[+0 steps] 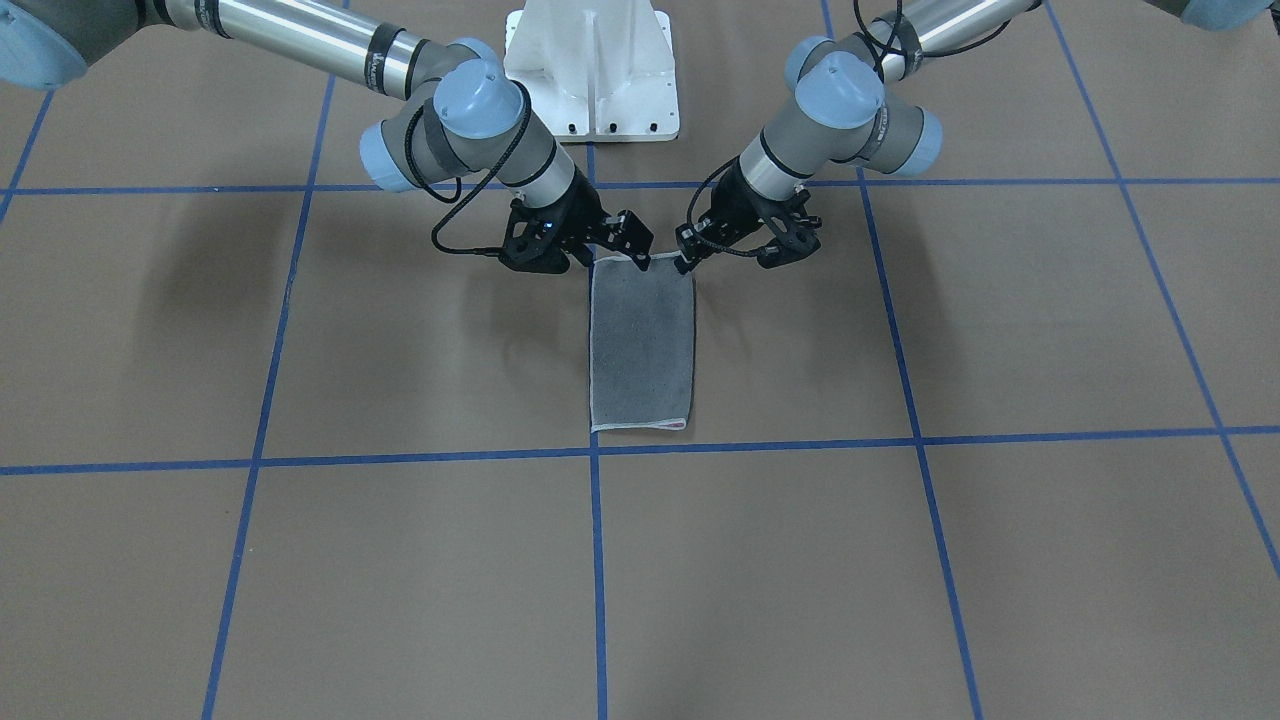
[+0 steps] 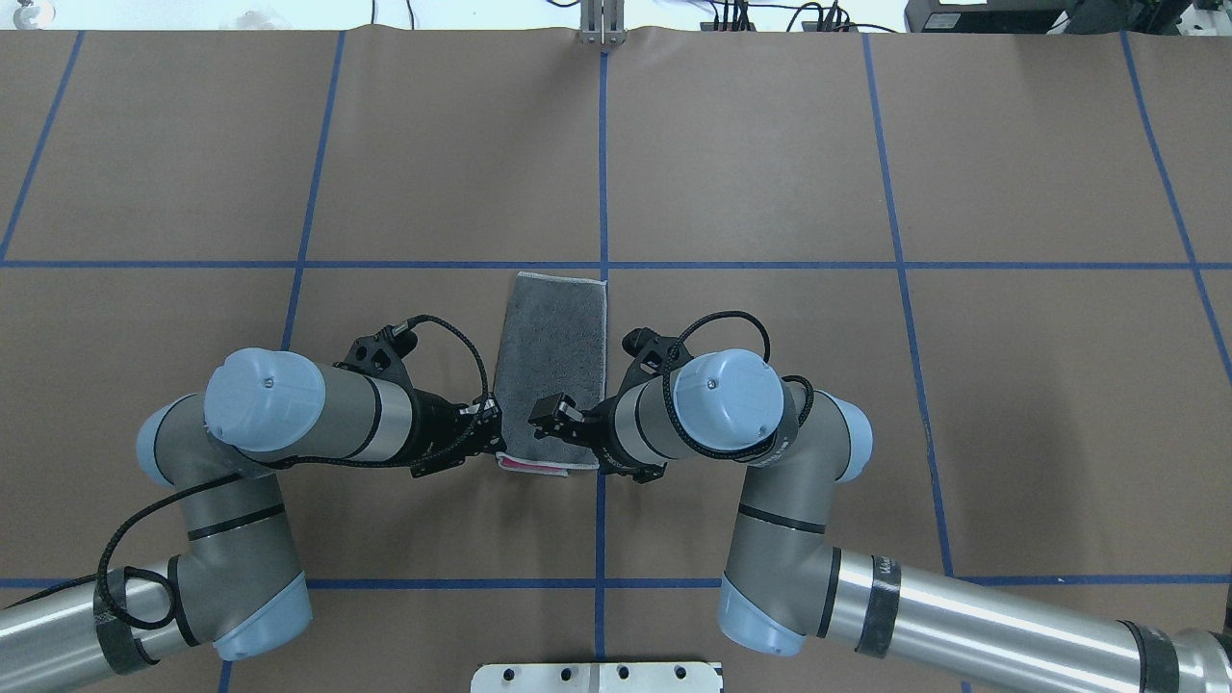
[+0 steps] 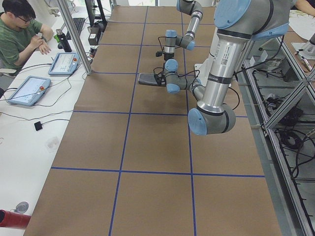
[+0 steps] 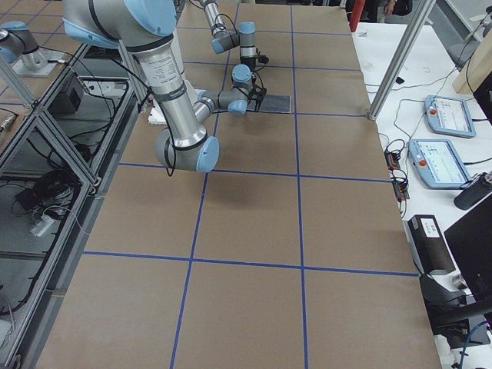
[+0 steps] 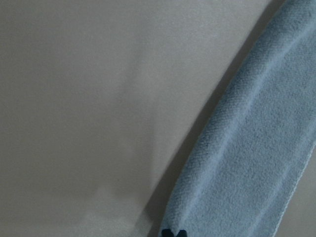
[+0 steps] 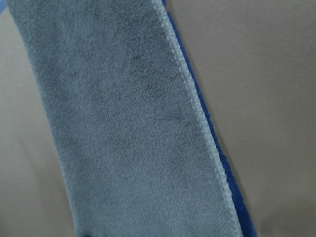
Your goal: Fold towel twice with both arms
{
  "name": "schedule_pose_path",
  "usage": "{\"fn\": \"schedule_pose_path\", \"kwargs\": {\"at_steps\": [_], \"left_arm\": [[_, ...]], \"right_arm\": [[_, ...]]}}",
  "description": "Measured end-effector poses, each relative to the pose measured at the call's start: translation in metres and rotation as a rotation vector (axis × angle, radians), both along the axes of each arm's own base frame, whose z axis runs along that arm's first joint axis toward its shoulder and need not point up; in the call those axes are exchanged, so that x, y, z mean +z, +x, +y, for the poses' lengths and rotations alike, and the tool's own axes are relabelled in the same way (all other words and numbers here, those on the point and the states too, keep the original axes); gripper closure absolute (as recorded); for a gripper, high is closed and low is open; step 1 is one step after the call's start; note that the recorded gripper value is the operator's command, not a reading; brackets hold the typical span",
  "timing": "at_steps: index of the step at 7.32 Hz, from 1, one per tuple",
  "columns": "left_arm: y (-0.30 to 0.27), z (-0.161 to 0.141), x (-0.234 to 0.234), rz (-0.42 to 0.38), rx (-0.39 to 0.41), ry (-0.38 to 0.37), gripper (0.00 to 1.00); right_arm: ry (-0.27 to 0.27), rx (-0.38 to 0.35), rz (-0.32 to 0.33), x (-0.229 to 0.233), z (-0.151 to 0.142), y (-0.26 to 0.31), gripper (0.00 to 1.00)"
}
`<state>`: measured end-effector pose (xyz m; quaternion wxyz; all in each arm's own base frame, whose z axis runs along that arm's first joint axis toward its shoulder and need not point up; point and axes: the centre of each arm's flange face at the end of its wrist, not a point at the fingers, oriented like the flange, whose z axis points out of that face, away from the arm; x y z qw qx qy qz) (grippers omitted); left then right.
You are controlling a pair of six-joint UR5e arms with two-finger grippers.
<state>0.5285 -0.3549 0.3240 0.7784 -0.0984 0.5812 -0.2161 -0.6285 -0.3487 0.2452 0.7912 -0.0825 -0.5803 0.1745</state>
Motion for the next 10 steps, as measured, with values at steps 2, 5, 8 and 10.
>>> {"fn": "schedule_pose_path", "kwargs": {"at_steps": [2, 5, 8, 10], "left_arm": [[0.0004, 0.0004, 0.0002, 0.000, 0.001, 0.000, 1.00], [0.0008, 0.0004, 0.0010, -0.002, 0.001, -0.001, 1.00], [0.0013, 0.0001, 0.0021, -0.004, 0.001, -0.001, 1.00], [0.0014, 0.0000, 0.0025, -0.005, 0.001, -0.002, 1.00]], "right_arm": [[0.000, -0.003, 0.004, 0.0022, 0.0017, -0.0016, 0.16], [-0.022, 0.003, 0.005, 0.0024, 0.0013, -0.0038, 0.63], [-0.028, 0.007, 0.004, 0.0009, 0.0001, -0.0048, 0.97], [-0.027, 0.007, 0.001, -0.0007, 0.0003, -0.0053, 1.00]]}}
